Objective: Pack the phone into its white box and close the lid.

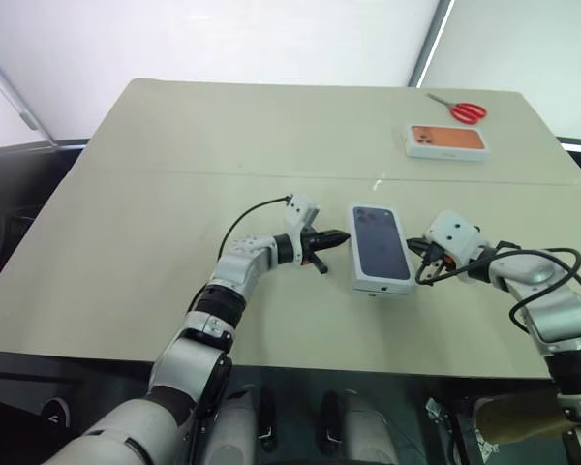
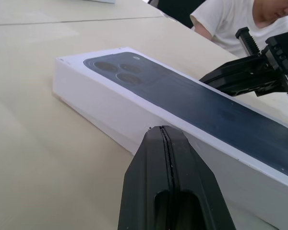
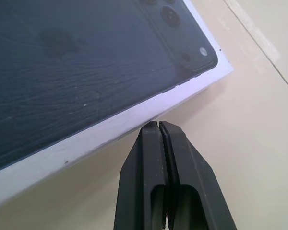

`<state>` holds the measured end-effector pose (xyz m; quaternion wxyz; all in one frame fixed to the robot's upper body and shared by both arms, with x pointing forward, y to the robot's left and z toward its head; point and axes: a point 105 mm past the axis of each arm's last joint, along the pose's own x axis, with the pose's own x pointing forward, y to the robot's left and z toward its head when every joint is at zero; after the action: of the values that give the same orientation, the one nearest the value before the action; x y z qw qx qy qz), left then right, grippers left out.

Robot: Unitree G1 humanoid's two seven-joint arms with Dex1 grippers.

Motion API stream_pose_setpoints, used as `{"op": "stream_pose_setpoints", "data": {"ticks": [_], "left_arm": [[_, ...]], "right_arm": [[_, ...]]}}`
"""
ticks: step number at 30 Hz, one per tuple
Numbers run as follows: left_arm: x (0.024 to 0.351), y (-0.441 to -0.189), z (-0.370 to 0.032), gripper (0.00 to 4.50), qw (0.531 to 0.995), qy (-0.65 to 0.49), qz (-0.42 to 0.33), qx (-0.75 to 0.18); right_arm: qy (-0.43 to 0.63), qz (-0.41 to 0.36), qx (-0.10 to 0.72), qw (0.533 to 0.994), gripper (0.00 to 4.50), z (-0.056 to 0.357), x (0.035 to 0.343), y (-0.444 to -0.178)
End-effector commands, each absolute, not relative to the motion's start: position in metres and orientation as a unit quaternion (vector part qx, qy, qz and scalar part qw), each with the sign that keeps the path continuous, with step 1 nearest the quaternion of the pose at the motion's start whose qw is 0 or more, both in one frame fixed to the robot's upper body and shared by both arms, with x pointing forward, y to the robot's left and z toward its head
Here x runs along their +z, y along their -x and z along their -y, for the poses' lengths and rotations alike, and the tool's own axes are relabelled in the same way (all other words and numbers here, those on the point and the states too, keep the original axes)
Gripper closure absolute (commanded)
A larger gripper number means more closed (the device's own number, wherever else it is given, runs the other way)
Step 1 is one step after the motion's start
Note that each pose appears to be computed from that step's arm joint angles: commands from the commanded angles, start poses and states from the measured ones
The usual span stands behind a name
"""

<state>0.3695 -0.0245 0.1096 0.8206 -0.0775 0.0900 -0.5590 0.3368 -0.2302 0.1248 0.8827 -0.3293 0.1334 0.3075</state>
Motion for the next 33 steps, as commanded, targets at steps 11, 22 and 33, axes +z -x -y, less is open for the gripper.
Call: {"op": "stream_pose_setpoints", "data": {"ticks": [11,22,33], "left_arm": [[0.127,-0.349,0.040,4.50,0.795,0.070,-0.065,-0.599],[0.120,-0.346,0.027,4.50,0.801,0.063,-0.075,-0.591],[0.131,-0.356,0.003,4.50,0.817,0.064,-0.064,-0.570]], "right_arm": [[0.335,-0.120,0.336,0.872,4.44,0.226,0.142,-0.326],[0.357,-0.125,0.346,0.859,4.44,0.222,0.135,-0.325],[0.398,-0.126,0.338,0.843,4.44,0.234,0.143,-0.329]]}}
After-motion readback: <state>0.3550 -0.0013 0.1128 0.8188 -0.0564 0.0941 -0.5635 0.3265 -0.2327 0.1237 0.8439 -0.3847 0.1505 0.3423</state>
